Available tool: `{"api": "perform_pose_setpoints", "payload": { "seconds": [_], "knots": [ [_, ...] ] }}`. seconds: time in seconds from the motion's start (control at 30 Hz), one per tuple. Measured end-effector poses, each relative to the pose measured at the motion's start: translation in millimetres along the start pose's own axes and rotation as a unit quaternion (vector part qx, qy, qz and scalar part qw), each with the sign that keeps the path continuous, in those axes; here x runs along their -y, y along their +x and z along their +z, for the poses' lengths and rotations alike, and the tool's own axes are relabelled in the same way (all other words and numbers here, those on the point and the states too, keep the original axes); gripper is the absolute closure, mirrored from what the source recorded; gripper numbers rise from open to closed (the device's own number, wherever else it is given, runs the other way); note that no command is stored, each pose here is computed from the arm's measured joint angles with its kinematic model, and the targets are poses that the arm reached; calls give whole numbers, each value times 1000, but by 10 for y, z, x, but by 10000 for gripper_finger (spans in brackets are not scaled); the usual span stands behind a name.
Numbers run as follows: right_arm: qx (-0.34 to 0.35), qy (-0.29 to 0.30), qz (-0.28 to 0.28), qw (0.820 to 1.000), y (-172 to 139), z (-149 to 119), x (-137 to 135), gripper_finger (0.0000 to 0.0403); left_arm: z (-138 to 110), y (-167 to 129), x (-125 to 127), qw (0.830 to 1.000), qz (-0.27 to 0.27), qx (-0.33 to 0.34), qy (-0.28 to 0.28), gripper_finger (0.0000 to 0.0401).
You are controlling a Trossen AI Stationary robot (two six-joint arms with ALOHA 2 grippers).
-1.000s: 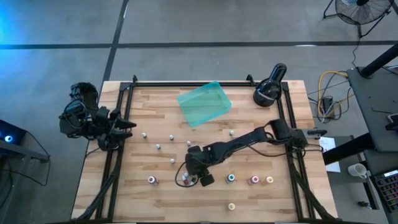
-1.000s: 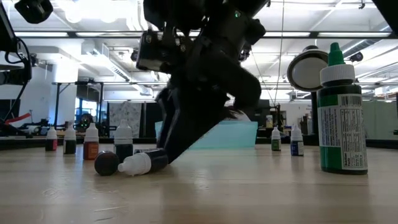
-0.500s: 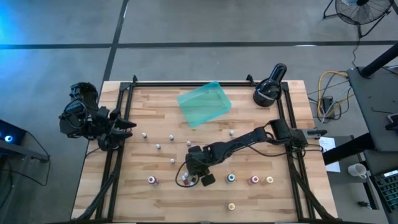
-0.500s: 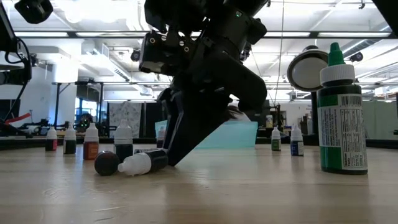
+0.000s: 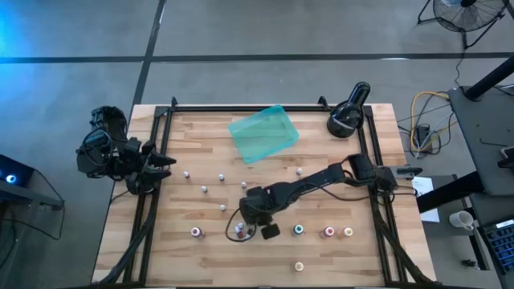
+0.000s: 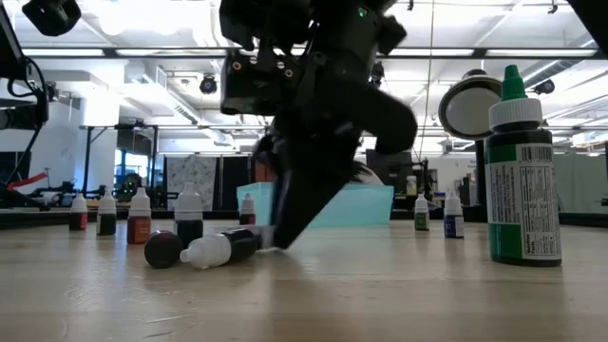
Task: Pick & Place food coloring
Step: Adjust the orange small food coloring bottle
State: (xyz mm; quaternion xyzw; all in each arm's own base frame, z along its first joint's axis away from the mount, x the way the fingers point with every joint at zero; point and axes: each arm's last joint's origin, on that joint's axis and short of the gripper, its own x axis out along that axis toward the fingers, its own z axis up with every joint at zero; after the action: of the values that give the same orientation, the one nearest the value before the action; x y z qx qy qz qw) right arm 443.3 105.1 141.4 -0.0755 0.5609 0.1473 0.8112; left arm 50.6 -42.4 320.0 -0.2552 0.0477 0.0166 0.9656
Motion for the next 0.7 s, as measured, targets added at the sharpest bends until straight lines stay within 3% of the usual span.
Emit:
{"api": "perform_pose_setpoints", "payload": {
  "seconds": [0.13, 0.33, 0.4, 0.5, 0.63, 0.7],
  "knots": [
    [-70, 127, -6, 989, -227, 4, 110, 349, 0, 0, 0, 1000, 0, 0, 2, 176],
    [-162, 321, -8, 933, -630, -40, 420, 349, 0, 0, 0, 1000, 0, 0, 7, 176],
    [-191, 402, 13, 895, -714, -90, 562, 348, 0, 0, 0, 1000, 0, 0, 13, 176],
    [-241, 527, 37, 814, -711, -209, 767, 348, 0, 0, 0, 1000, 0, 0, 16, 176],
    [-283, 608, 103, 735, -604, -329, 876, 348, 0, 0, 0, 1000, 0, 0, 15, 176],
    [-306, 620, 126, 712, -533, -375, 862, 348, 0, 0, 0, 1000, 0, 0, 14, 176]
  ]
}}
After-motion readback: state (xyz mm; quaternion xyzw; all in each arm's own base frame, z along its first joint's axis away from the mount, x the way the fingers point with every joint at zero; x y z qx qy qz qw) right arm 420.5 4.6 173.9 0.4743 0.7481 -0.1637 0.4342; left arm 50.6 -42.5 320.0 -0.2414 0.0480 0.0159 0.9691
